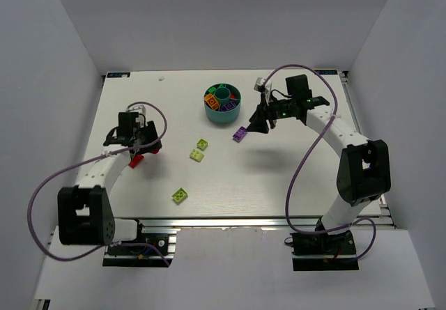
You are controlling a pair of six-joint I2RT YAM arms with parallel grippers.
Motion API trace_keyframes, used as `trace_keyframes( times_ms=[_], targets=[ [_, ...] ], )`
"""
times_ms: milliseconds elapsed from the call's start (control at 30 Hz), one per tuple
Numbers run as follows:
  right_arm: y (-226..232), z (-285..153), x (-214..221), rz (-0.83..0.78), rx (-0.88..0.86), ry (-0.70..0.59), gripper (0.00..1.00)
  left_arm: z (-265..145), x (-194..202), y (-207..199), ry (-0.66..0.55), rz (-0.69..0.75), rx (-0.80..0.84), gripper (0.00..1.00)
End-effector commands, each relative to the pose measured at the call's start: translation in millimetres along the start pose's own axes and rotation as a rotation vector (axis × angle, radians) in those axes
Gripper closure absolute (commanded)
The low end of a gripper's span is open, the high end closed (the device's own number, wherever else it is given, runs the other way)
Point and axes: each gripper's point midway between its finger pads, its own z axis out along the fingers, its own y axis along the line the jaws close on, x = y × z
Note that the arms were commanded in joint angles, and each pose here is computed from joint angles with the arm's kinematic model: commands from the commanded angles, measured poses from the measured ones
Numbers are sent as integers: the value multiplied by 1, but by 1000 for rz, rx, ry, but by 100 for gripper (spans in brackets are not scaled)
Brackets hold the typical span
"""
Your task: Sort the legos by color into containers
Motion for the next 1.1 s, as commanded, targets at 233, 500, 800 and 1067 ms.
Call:
trace_keyframes(
  times_ms=[233,500,800,1067],
  targets=[
    [72,33,-57,545,-325,-4,30,-117,-46,-158,-425,48,827,73],
    [87,18,-94,-10,-373,-179,11,-156,-26,-205,-313,-56,1182,73],
    [94,16,-78,-788,-325,-327,11,-205,-12,-239,-88,-78,1520,73],
    [71,17,-110,-680,-208,-293,11,-125,3,-235,-146,210,999,74]
  ],
)
